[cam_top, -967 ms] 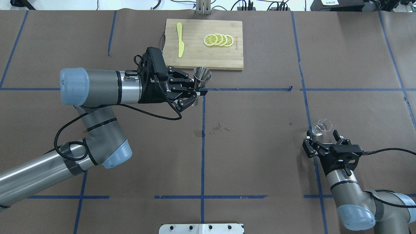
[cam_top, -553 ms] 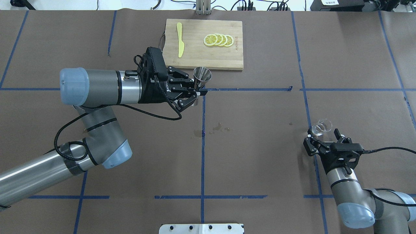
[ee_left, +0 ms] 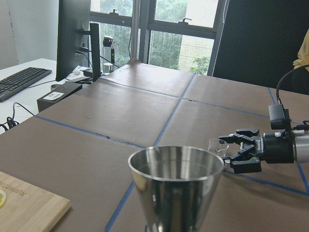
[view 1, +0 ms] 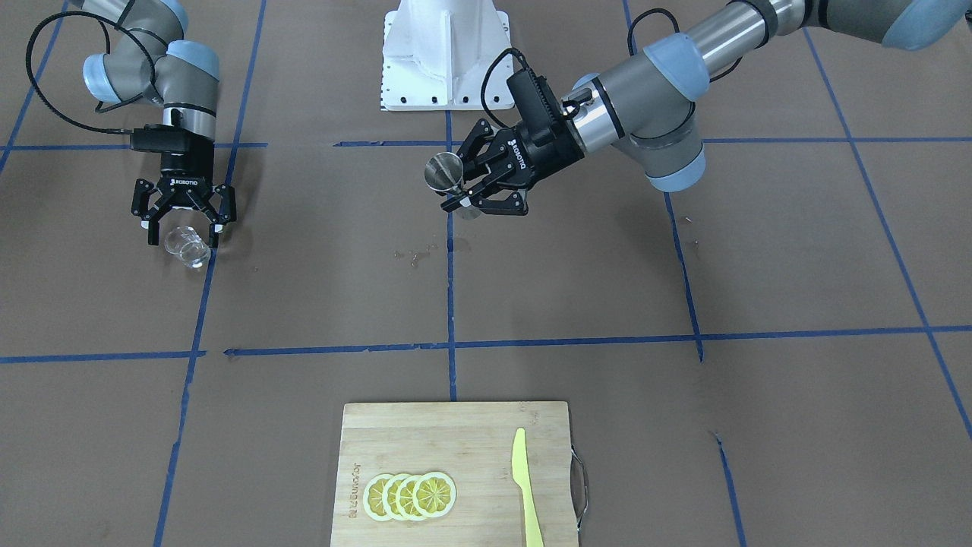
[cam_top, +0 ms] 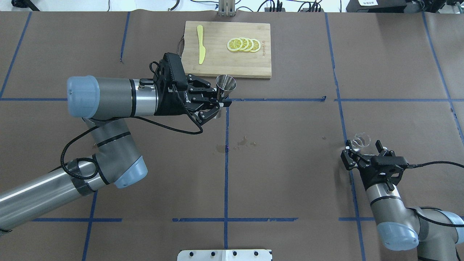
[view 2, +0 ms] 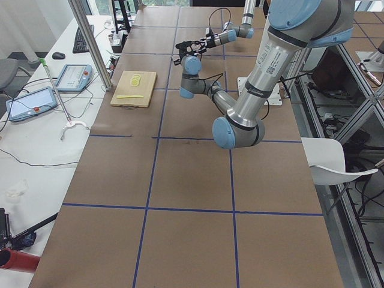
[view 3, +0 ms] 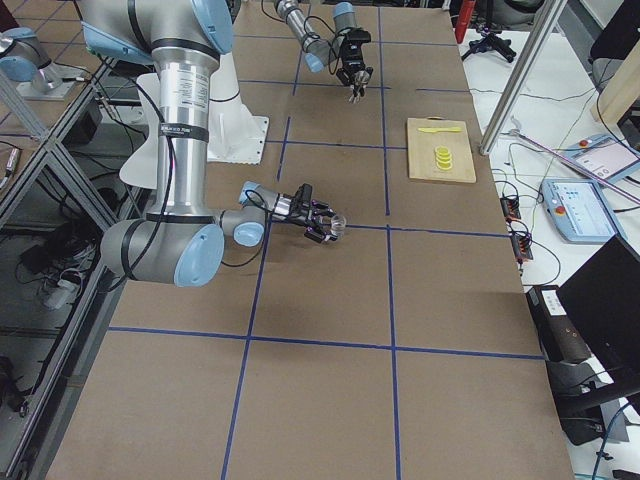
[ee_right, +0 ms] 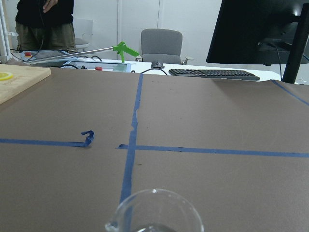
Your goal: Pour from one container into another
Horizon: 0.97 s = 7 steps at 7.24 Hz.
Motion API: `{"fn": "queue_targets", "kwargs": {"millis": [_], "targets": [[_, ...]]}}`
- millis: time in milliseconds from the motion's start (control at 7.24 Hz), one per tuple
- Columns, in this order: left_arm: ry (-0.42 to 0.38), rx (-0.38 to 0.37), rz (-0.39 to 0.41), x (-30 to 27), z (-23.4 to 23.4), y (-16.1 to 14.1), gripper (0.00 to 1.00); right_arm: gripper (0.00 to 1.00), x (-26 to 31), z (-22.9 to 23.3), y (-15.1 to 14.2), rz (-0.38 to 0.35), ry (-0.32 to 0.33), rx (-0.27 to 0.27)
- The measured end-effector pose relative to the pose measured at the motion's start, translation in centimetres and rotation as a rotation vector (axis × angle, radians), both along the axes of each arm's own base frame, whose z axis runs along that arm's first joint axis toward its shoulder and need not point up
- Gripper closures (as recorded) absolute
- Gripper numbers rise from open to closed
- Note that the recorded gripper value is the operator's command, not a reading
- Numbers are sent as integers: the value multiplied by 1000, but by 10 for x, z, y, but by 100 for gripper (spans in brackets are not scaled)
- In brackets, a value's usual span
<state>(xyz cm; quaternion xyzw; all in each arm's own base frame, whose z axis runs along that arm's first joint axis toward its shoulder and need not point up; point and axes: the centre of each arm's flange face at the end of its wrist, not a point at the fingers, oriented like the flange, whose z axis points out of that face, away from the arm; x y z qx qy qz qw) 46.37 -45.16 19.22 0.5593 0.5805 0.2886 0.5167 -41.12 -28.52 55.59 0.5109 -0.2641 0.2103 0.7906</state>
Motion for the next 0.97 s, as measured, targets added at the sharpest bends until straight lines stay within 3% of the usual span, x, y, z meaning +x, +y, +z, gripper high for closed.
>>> {"fn": "queue_targets", "kwargs": {"millis": [276,415,691,967], "targets": [[1,1,0,0,0,0,100,3,-7,-6,-4,7,-15,3],[1,1,-1,0,0,0,100,15,-9,-5,-5,9,-15,3],[1,1,-1,0,0,0,100,58,-10,-4,-6,11,-12,2],[1,1,-1,-1,0,0,100,70,-9,-4,-7,13,-11,2]]}}
